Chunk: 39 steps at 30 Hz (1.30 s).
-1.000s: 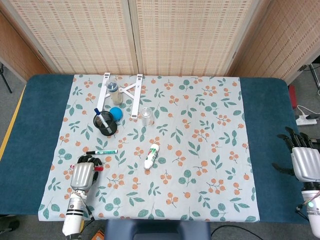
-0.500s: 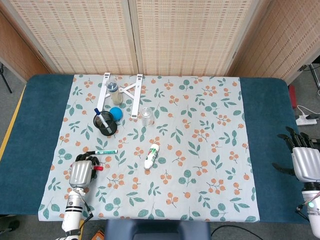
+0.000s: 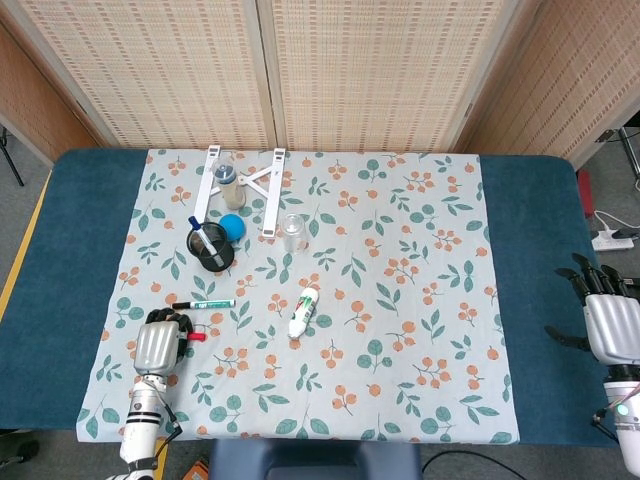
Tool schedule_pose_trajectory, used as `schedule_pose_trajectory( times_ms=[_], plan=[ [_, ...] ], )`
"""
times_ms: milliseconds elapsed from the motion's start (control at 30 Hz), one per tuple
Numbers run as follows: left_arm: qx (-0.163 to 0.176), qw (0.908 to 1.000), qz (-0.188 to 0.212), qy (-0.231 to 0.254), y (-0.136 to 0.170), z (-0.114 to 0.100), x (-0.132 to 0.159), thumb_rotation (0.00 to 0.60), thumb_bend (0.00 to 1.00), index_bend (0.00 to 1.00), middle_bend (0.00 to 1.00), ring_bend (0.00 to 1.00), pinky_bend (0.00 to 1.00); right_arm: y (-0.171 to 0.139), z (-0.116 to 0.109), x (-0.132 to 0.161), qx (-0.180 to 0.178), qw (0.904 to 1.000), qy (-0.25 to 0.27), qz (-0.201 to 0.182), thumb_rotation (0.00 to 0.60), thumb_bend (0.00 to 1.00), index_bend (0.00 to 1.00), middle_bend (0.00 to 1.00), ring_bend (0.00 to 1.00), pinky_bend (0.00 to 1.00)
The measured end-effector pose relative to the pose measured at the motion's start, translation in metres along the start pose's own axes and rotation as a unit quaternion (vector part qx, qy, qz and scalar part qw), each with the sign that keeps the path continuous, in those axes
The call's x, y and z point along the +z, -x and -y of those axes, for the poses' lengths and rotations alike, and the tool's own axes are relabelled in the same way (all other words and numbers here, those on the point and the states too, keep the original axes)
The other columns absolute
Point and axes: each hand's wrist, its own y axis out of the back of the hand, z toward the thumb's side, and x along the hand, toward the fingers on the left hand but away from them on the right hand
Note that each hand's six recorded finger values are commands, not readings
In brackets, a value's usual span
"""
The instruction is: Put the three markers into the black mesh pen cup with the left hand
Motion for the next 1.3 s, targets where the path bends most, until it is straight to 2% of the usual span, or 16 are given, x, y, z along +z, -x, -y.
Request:
schedule_pose_trajectory(
  times_ms=[233,467,667,833,967,1133,1233,1300],
  plan=[
    [-0.001,1.0,-0.004,-0.004,-0.002,0.003,-0.003,0.6,0.33,0.54,0.5,0.27,0.24,0.0,-0.001,0.0,-0.002,1.0,-0.001,0.001,0.6,0.02,0.25,0.06,0.17,0.09],
    [0.007,0.9999,-0.01,-0.007,-0.004,0.005,-0.006,0.6,0.34,0.58,0.57,0.31,0.27,0.0,-0.002,-0.001,-0.004,1.0,-0.001,0.002,0.6,0.02,0.26,0.06,0.17,0.09],
    [0.015,0.9998,-0.008,-0.01,-0.005,0.002,-0.006,0.6,0.34,0.6,0.59,0.31,0.27,0.0,-0.001,-0.001,-0.004,1.0,-0.002,0.003,0.6,0.02,0.26,0.06,0.17,0.09],
    [0.031,0.9994,-0.005,-0.011,-0.003,-0.008,-0.005,0.6,0.34,0.6,0.59,0.31,0.27,0.0,-0.002,-0.001,-0.006,1.0,-0.001,0.002,0.6,0.02,0.26,0.06,0.17,0.09],
    [0.061,0.998,0.001,-0.013,0.001,-0.028,-0.005,0.6,0.34,0.59,0.59,0.31,0.27,0.0,-0.003,-0.002,-0.007,1.0,0.001,0.003,0.6,0.02,0.26,0.06,0.17,0.09],
    [0.123,0.9924,0.003,0.003,0.004,-0.077,-0.01,0.6,0.34,0.6,0.6,0.31,0.27,-0.001,-0.005,-0.003,-0.012,0.9999,0.005,0.003,0.6,0.02,0.26,0.06,0.17,0.09],
    [0.139,0.989,0.012,0.05,0.002,-0.109,-0.011,0.6,0.34,0.6,0.6,0.31,0.28,-0.001,-0.007,-0.004,-0.015,0.9999,0.006,0.002,0.6,0.02,0.26,0.06,0.17,0.09],
    [0.132,0.9857,0.029,0.101,-0.004,-0.126,-0.009,0.6,0.34,0.6,0.6,0.31,0.29,-0.001,-0.007,-0.004,-0.016,0.9999,0.006,0.002,0.6,0.02,0.26,0.06,0.17,0.09]
  ],
)
